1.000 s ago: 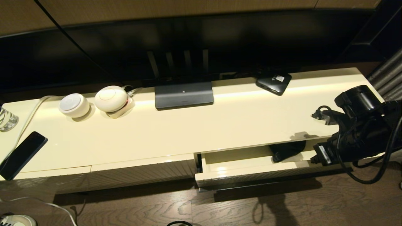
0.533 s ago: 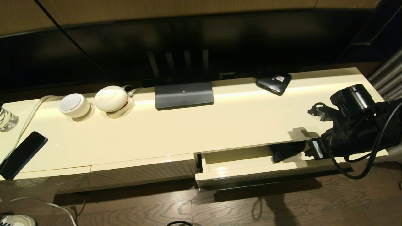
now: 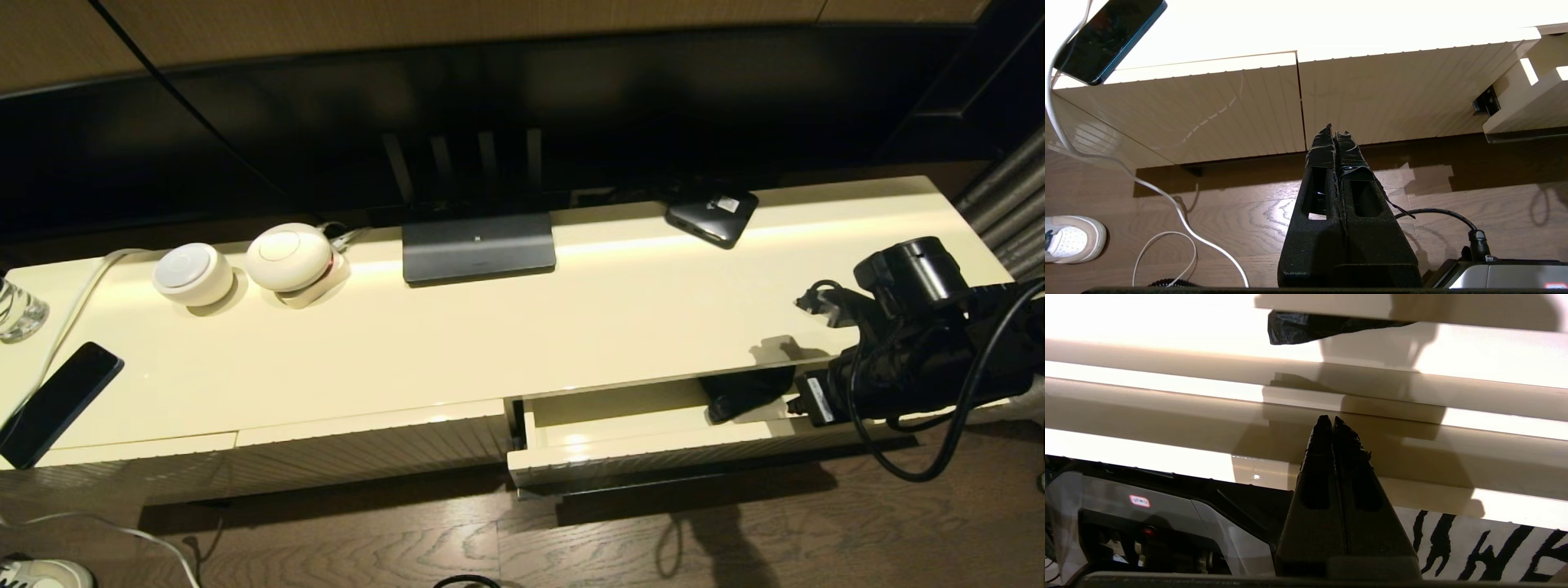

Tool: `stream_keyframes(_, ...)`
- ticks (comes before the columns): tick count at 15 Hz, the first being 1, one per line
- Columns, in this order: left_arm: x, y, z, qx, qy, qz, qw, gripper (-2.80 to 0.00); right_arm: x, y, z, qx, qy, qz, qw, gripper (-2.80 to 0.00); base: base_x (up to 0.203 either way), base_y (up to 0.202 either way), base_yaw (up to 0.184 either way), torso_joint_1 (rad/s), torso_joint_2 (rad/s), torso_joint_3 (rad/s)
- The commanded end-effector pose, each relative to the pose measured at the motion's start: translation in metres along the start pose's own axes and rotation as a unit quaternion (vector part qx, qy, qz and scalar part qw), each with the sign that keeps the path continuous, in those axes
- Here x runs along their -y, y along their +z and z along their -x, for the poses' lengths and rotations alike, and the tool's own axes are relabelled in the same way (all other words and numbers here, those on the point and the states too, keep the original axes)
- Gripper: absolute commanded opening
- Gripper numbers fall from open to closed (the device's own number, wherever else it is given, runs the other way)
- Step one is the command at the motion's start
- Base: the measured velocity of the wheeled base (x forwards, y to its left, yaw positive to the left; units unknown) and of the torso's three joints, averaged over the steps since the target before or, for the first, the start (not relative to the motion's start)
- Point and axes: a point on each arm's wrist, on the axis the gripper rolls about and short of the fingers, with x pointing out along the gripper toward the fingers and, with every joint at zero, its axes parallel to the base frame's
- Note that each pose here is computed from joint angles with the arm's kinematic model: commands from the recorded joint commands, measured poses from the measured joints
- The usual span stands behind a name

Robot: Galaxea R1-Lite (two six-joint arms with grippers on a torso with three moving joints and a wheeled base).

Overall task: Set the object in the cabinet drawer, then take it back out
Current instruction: Open the drawer

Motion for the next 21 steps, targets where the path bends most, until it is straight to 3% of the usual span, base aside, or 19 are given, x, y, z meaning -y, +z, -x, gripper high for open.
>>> stream_keyframes(1, 0.0, -0.001, 0.0, -0.002, 0.0, 0.0, 1.0, -2.8, 0.0, -0.003, -0.005, -0.011, 0.001, 0.001, 1.0, -2.8, 0.0, 0.0, 0.0, 0.0, 0.0, 0.0)
stream_keyframes(10, 0.0, -0.001, 0.0, -0.002, 0.0, 0.0, 1.0, -2.8, 0.001, -0.032, -0.018, -0.07, -0.001, -0.004, 0.998, -2.8, 0.0, 0.0, 0.0, 0.0, 0.0, 0.0)
stream_keyframes(13, 0.0, -0.001, 0.0, -0.002, 0.0, 0.0, 1.0, -2.8, -0.001, -0.056, -0.022, -0.115, 0.002, -0.002, 0.993, -2.8, 0.0, 0.0, 0.0, 0.0, 0.0, 0.0)
stream_keyframes(21, 0.0, -0.001, 0.0, -0.002, 0.0, 0.0, 1.0, -2.8, -0.002, -0.079, -0.021, -0.15, 0.004, -0.002, 0.989, -2.8, 0.0, 0.0, 0.0, 0.0, 0.0, 0.0)
